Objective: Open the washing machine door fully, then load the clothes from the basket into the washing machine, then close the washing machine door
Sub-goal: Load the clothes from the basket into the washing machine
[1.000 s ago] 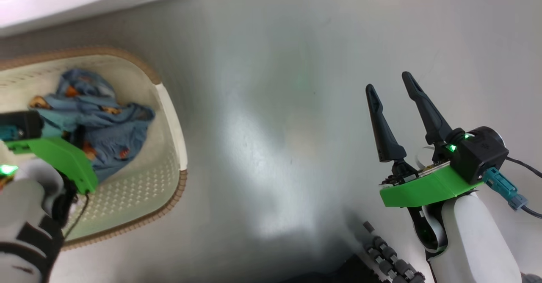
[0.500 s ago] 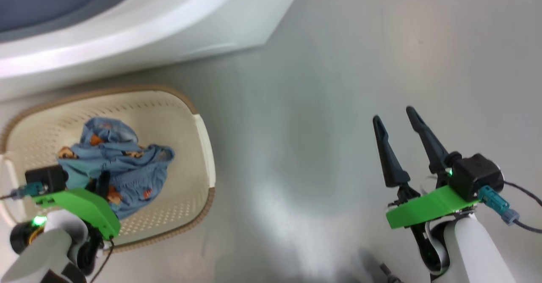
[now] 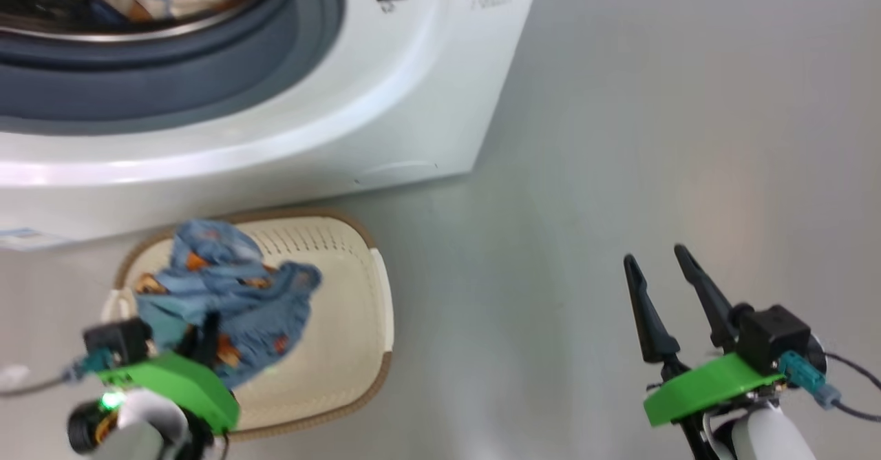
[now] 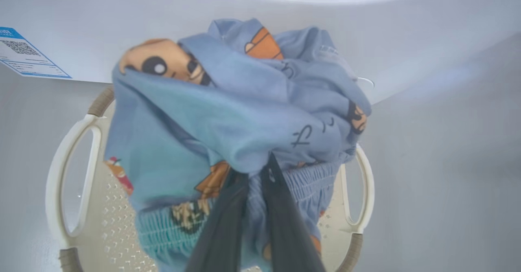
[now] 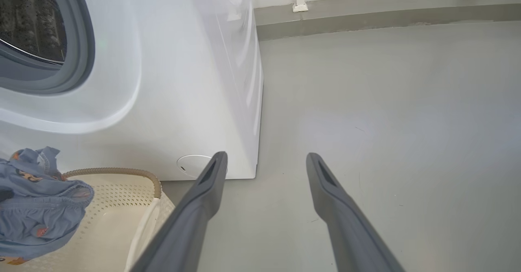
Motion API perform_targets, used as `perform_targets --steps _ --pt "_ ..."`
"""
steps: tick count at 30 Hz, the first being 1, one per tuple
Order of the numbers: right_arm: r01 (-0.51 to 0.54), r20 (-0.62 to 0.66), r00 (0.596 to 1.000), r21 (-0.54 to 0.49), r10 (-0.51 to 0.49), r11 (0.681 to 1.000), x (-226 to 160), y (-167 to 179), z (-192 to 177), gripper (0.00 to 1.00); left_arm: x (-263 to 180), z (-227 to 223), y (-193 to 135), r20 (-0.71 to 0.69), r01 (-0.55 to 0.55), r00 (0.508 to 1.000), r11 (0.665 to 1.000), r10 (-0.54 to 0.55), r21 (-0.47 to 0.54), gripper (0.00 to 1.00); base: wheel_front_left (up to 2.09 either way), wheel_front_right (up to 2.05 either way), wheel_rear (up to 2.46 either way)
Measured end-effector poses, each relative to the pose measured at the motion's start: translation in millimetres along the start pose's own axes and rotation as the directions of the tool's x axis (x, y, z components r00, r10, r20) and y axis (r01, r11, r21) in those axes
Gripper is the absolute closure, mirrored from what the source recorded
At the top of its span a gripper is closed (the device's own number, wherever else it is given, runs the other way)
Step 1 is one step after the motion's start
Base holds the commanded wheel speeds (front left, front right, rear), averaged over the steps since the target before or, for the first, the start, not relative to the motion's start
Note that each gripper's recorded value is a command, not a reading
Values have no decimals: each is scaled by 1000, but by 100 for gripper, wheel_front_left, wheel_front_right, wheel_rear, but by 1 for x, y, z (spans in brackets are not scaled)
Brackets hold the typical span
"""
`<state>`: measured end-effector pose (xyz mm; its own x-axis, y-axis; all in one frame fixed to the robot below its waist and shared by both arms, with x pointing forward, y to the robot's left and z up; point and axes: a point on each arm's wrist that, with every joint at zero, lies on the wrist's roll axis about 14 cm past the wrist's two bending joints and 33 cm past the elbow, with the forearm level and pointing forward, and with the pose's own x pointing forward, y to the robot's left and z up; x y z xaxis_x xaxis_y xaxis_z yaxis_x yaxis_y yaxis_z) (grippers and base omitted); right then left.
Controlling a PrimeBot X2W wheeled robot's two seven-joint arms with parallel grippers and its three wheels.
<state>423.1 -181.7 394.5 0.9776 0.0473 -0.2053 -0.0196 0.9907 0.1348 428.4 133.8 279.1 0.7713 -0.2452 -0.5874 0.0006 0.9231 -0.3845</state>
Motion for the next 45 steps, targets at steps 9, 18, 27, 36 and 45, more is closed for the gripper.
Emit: perform_targets --steps 9,18,27,36,45 --pt "-30 34 999 2 30 1000 -26 14 16 0 -64 19 -10 167 -25 986 1000 22 12 100 0 0 0" --pt "-67 84 994 -3 67 998 -47 27 33 0 -120 37 -17 321 -52 946 998 36 40 100 0 0 0" --pt "-107 127 986 -16 108 994 -58 41 47 0 -156 51 -26 435 -67 900 996 32 65 100 0 0 0" --pt "-128 156 979 -25 130 991 -71 49 55 0 -183 56 -25 506 -95 861 994 50 63 100 0 0 0" --pt "-131 176 975 -29 134 991 -81 50 60 0 -200 69 -29 570 -104 821 991 40 81 100 0 0 0"
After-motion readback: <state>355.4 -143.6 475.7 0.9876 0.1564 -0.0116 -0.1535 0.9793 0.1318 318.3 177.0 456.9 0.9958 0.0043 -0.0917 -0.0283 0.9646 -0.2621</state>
